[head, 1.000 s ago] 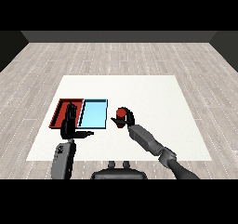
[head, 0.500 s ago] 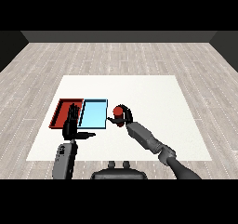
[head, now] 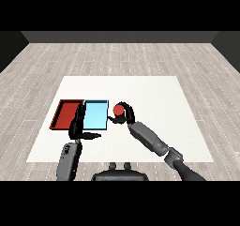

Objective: Pick the red can and put it in the red box

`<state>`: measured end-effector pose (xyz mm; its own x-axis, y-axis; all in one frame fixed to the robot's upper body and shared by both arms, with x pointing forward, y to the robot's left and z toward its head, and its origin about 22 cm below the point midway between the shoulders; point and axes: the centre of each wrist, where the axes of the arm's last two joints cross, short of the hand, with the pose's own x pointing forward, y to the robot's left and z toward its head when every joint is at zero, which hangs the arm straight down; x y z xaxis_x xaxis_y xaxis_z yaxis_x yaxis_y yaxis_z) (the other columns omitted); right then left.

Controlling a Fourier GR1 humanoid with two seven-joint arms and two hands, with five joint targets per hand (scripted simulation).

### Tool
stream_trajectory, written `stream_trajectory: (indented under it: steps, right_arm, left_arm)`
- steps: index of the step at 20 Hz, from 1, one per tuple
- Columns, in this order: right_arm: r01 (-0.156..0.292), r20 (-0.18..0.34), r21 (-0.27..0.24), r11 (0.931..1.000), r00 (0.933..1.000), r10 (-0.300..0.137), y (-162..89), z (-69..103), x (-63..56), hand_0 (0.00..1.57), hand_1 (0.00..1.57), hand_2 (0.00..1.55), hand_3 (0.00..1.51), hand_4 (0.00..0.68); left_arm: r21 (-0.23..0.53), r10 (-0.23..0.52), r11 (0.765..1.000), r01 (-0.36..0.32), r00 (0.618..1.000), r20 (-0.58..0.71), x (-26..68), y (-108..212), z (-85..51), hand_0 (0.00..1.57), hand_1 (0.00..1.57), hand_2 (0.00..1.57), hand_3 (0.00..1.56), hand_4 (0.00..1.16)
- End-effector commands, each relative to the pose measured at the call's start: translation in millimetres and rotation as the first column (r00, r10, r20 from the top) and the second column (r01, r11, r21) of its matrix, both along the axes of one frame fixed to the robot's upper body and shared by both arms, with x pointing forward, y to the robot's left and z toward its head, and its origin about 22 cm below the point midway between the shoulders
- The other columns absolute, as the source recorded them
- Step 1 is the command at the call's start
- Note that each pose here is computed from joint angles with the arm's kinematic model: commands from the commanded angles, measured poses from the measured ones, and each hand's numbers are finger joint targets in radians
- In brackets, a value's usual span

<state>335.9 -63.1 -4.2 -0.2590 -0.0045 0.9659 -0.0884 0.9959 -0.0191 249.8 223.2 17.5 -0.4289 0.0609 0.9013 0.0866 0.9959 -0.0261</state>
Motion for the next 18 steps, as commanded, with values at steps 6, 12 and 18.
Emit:
stream_trajectory:
  steps: [6, 12, 18]
  right_arm:
    - [-0.008, 0.105, 0.037, 0.9993, 0.9945, 0.004, -2.8, 44.7, -9.4, 1.45, 1.45, 1.43, 1.38, 0.654]
    - [-0.007, 0.092, 0.046, 0.9989, 0.9957, 0.003, -27.0, 41.8, -31.8, 1.44, 1.44, 1.43, 1.38, 0.655]
    - [-0.004, 0.080, 0.063, 0.9980, 0.9968, -0.002, -31.4, 30.8, -42.7, 1.46, 1.46, 1.43, 1.39, 0.646]
  left_arm:
    - [0.007, -0.075, 0.997, 0.076, 0.991, -0.107, 3.0, -63.7, -6.8, 0.00, 0.00, 0.00, 0.00, 0.00]
    - [0.012, -0.084, 0.996, 0.085, 0.991, -0.107, 4.7, -61.5, 4.4, 0.00, 0.00, 0.00, 0.00, 0.00]
    - [-0.014, -0.135, 0.991, 0.135, 0.980, -0.143, 1.3, -79.2, -1.3, 0.00, 0.00, 0.00, 0.00, 0.00]
